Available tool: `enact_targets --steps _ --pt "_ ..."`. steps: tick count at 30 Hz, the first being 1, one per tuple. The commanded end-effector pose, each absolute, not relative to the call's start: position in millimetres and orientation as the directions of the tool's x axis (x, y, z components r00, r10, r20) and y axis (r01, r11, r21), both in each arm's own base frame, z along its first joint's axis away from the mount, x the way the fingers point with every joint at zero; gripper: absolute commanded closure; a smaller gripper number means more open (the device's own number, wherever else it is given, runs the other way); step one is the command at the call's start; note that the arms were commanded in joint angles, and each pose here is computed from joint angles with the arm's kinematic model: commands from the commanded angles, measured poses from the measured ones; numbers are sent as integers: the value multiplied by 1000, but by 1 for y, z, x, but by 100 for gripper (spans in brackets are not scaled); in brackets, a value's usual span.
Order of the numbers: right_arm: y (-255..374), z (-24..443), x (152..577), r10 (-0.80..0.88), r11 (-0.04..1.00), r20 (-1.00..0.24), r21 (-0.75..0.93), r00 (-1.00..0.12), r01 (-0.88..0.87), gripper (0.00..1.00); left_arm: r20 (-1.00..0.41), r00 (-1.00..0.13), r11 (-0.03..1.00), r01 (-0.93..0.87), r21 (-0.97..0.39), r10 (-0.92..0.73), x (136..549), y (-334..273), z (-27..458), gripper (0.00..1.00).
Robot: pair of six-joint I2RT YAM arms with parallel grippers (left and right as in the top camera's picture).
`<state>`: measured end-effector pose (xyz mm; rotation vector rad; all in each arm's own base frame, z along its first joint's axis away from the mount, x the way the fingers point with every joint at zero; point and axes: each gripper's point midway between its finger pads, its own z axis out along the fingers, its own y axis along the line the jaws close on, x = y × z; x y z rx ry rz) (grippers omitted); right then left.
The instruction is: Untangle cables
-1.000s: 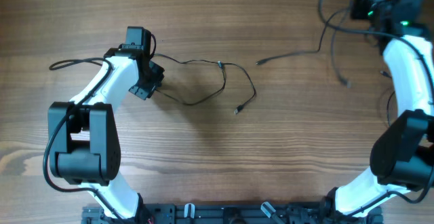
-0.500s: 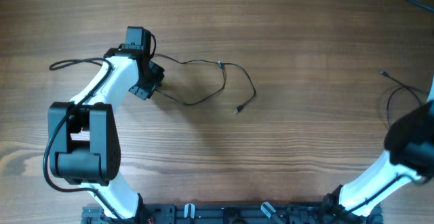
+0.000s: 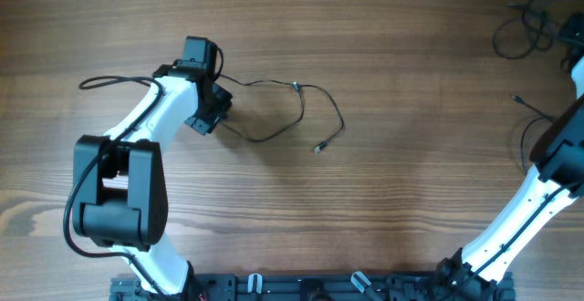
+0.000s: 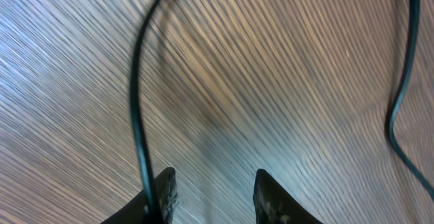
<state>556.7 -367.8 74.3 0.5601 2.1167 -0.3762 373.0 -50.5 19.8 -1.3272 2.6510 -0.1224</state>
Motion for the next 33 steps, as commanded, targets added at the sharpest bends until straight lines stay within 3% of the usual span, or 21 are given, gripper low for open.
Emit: enact_targets --steps 1,2,3,5,13,18,24,27,28,30,33 --pt "-387 79 561 259 837 -842 -50 -473 546 95 -151 -616 635 -755 -166 -773 375 -63 25 61" --pt "-391 82 560 259 829 -846 -53 -466 556 88 -155 -624 643 -746 -175 -766 377 -68 26 60" --pt "-395 84 558 258 821 -848 -61 -463 568 56 -161 -630 650 -737 -185 -760 379 -73 27 59" --pt "-395 81 556 267 818 -842 -58 -468 572 3 -168 -643 665 -720 -199 -747 381 -82 28 54" --pt "-380 92 515 447 790 -671 -14 -592 613 0 -170 -682 703 -683 -201 -711 377 -102 28 33" --pt "-392 132 457 631 585 -593 -58 -500 809 0 -177 -682 704 -678 -213 -710 380 -104 29 27" --pt "-363 190 508 718 630 -619 383 -318 675 0 -177 -684 706 -676 -212 -708 379 -104 29 26" --pt "-346 189 527 853 486 -481 594 -201 641 0 -177 -684 706 -675 -212 -708 379 -104 29 25" --pt "-342 181 529 881 441 -435 619 -183 650 1 -177 -684 706 -676 -213 -708 380 -104 29 26" --pt "-338 173 534 880 446 -433 614 -195 651 0 -177 -684 706 -676 -212 -708 379 -104 29 25" --pt "-331 180 538 798 582 -527 546 -292 603 0 -175 -685 706 -676 -210 -707 379 -104 28 25"
